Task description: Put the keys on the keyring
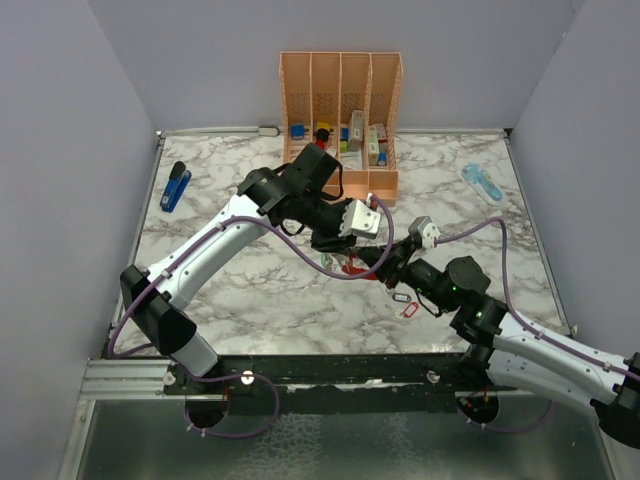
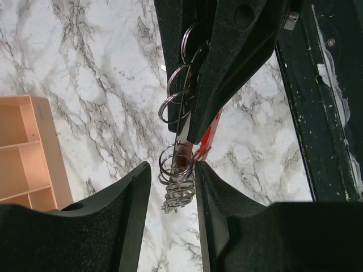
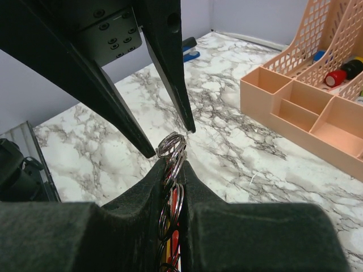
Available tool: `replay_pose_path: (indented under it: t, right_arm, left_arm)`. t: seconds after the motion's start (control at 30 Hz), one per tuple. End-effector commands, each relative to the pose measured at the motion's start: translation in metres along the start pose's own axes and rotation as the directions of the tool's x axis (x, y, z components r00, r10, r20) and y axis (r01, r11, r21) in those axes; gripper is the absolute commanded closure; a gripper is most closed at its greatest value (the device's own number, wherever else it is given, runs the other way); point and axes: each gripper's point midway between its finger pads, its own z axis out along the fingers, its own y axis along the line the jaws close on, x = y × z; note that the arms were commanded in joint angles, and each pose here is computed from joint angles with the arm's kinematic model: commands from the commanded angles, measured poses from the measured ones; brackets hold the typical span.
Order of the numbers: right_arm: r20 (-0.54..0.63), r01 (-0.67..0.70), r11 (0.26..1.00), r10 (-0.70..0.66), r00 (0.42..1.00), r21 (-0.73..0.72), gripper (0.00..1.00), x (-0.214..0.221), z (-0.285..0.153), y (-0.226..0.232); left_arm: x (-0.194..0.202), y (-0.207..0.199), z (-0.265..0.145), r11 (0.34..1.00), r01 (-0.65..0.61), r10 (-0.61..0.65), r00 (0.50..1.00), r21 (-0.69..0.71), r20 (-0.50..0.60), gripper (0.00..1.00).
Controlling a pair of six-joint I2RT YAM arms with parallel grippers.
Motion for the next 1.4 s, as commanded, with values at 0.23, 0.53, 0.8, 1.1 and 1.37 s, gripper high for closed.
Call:
replay_pose_path:
  t: [0.23, 0.53, 0.8, 1.1, 1.37]
  right_arm:
    - [0.033, -0.015, 1.0, 0.016, 0.999, -0.02, 0.95, -0.012, 0.002, 0.005]
    - [0.04, -0.027, 1.0, 0.026, 0.999, 0.017, 0.95, -0.015, -0.001, -0.001]
    - [0.031, -0.055, 0.998, 0.054, 0.998, 0.02, 0.95, -0.012, 0.0, -0.001]
    - [0.027, -0.054, 0.998, 0.053, 0.998, 0.03, 0.95, -0.012, 0.001, -0.003]
    - [0.026, -0.058, 0.998, 0.057, 0.998, 0.029, 0.95, -0.012, 0.001, -0.002]
  left_arm:
    - [-0.001, -0.002, 0.002, 1.0, 0.002, -0.002, 1.0, 0.009, 0.017, 0.57]
    - [-0.002, -0.007, 0.0, 1.0, -0.011, 0.011, 1.0, 0.024, 0.024, 0.58]
    - [-0.005, -0.012, -0.002, 0.999, -0.013, 0.012, 0.999, 0.037, 0.035, 0.58]
    - [-0.005, -0.014, -0.007, 0.999, -0.024, 0.024, 0.999, 0.031, 0.027, 0.58]
    - [-0.014, -0.007, -0.015, 0.999, -0.04, 0.04, 0.999, 0.002, 0.028, 0.58]
